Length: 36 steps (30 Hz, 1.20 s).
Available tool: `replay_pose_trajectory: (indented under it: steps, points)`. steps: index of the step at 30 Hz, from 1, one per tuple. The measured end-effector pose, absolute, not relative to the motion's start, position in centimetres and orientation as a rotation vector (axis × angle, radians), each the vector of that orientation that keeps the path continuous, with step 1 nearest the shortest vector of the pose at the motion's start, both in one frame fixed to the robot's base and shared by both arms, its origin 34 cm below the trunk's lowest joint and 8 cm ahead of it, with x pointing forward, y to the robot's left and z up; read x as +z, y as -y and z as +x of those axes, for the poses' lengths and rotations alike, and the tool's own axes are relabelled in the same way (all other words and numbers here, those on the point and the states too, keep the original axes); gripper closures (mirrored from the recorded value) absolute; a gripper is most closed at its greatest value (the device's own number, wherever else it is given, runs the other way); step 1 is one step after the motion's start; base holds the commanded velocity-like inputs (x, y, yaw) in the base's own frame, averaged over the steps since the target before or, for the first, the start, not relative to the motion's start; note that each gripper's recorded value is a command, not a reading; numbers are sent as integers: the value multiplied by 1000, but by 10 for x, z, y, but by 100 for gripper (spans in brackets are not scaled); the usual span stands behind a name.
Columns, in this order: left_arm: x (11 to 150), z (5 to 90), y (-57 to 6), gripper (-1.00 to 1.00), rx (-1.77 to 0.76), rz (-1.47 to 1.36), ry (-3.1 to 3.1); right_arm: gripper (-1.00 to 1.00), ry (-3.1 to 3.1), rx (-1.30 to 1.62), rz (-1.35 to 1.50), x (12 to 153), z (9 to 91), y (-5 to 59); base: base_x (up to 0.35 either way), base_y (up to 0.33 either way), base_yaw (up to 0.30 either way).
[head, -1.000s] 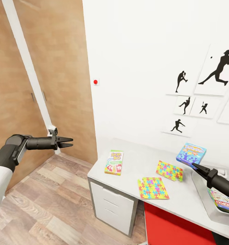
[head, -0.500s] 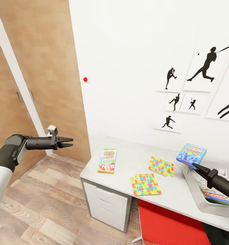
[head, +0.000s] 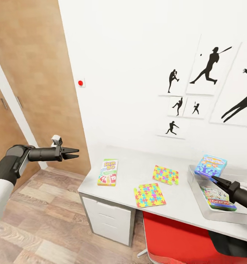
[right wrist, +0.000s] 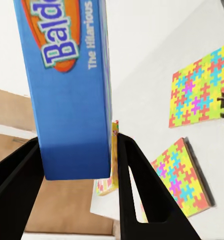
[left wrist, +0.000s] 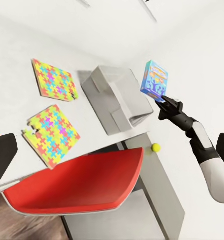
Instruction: Put all the toys in the child's room - the three board games (two on the bed and one on the table), the two jigsaw puzzles on the table, and the tennis ball on the table - inside the toy box on the table in the child's room.
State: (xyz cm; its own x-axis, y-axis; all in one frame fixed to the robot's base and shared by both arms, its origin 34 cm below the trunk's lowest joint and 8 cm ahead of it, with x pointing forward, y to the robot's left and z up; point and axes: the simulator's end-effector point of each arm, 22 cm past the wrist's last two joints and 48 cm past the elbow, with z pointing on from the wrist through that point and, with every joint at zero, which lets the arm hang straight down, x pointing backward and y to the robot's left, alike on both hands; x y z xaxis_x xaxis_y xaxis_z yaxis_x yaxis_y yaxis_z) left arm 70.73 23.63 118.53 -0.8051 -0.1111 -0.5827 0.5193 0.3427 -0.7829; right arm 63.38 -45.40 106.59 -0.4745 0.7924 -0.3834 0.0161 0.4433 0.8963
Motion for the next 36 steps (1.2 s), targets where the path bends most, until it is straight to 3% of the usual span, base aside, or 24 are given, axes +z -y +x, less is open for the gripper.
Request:
replay_pose_trajectory:
  steps: [36]
  points:
    - [1157,716,-238,-100,-1513,322,-2096,100,-1902,1039,711,1048,633,483,0,-63,-163]
